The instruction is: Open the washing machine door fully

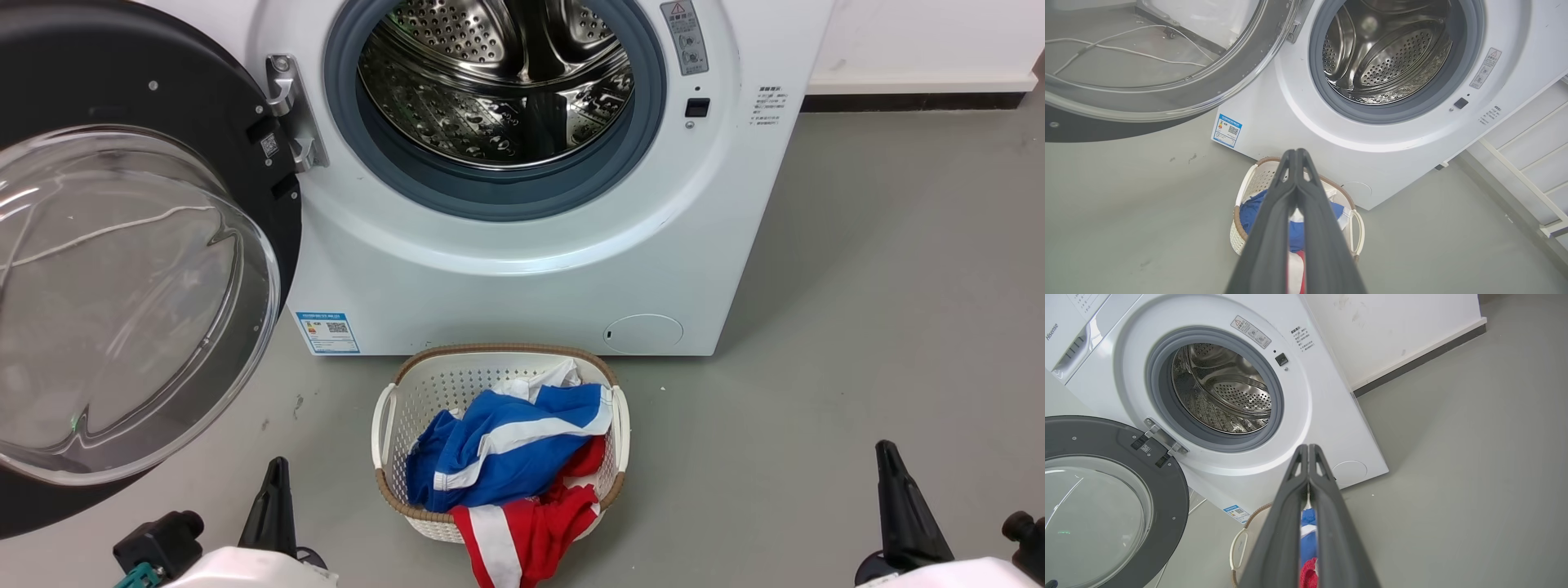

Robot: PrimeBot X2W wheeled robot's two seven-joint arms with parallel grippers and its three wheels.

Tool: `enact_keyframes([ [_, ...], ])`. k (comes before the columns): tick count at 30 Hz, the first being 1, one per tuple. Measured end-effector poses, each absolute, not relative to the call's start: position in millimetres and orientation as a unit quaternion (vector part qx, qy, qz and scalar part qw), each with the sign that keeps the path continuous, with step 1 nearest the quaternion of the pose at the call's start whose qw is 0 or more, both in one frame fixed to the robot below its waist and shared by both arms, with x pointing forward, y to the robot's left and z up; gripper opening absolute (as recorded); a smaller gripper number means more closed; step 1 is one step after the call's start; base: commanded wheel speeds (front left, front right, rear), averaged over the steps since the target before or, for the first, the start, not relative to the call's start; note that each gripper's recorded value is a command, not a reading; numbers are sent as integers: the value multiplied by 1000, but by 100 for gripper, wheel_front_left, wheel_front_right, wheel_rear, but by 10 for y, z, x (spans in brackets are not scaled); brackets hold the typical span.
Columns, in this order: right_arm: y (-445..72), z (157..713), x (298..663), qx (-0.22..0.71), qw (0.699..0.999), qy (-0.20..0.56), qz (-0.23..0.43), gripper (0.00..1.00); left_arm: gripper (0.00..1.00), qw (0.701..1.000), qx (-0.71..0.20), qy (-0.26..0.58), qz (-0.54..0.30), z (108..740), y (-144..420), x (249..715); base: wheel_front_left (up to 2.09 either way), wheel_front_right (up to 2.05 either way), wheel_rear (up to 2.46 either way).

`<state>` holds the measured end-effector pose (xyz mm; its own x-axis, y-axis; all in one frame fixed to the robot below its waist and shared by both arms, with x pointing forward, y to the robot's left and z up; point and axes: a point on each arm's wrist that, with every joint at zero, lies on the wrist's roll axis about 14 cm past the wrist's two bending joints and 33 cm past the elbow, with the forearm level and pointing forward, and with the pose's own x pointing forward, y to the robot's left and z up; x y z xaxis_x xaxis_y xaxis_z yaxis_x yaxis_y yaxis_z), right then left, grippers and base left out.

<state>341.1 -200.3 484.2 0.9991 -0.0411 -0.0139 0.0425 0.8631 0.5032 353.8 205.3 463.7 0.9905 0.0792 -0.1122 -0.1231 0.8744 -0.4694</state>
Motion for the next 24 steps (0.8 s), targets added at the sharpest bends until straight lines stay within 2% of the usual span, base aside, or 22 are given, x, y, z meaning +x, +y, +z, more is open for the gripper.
enact_keyframes([
  [24, -2033, 4857, 3569, 426, 904, 7, -33, 0, 0, 906, -417, 44, 59, 4691, 2062, 3644, 0, 0, 0],
])
